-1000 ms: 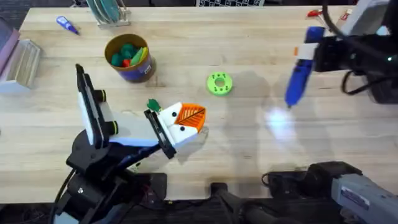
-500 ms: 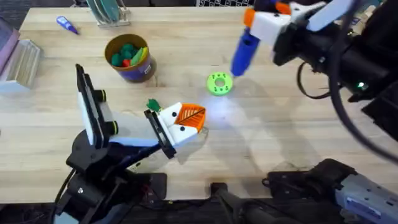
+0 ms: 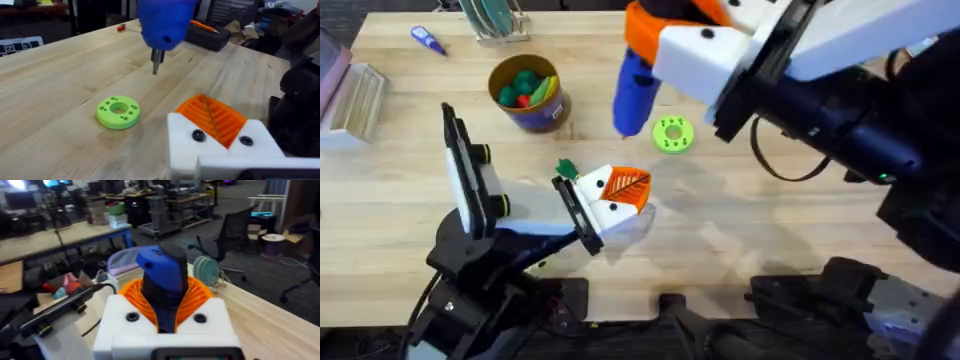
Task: Pick up the gripper from the table and insert it into the empty holder that is missing its gripper. Then pick up a screw, insert it into the mounting hole, and use the screwdriver to tighten it. Finally, clean up the table by picking up the vegetable and placing it into the bucket.
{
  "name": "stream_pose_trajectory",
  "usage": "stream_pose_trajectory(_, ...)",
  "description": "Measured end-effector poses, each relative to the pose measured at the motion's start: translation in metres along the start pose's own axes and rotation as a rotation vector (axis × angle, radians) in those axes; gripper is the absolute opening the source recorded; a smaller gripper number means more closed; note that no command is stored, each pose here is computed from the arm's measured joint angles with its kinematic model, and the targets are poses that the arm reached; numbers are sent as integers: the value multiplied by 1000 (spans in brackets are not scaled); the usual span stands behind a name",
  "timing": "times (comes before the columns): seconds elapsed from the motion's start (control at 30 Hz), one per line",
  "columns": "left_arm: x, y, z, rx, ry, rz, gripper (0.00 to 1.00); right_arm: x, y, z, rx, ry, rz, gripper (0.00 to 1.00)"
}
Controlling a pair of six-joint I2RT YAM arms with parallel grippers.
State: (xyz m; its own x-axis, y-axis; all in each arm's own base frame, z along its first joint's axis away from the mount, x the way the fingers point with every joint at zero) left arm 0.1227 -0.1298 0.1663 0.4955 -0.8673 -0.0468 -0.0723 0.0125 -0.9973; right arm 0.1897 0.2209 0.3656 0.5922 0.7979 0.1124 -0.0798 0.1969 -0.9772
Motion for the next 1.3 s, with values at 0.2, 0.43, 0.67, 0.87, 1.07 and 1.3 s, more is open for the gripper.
stream_pose_trajectory(0.2,0,0,0,0,0,0,6,3,0,12,-1,-72,-5,120)
stream_pose_trajectory(0.43,0,0,0,0,0,0,6,2,-4,24,2,-167,-23,115)
stream_pose_trajectory(0.67,0,0,0,0,0,0,6,4,-1,27,52,-199,-4,113)
stream_pose_trajectory(0.87,0,0,0,0,0,0,6,13,8,30,79,-216,18,109)
stream_pose_trajectory(1.07,0,0,0,0,0,0,6,17,13,31,113,-224,36,108)
stream_pose_trajectory(1.3,0,0,0,0,0,0,6,16,8,33,119,-241,10,105)
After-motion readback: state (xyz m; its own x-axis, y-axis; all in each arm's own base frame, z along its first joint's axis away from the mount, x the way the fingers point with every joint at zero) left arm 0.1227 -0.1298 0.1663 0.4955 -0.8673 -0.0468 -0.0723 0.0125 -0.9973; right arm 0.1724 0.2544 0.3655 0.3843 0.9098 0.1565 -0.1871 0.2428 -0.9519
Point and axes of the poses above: each hand's point on the last joint's axis, 136 mm out from that joint toward the fingers, its own x axis out along the fingers, its own z axis along the line the jaws close on, y = z × x, the point moved 6 cm from there along -x, back along the fingers, and after that the axes turned 5 degrees about x, right-handed, at the moved point
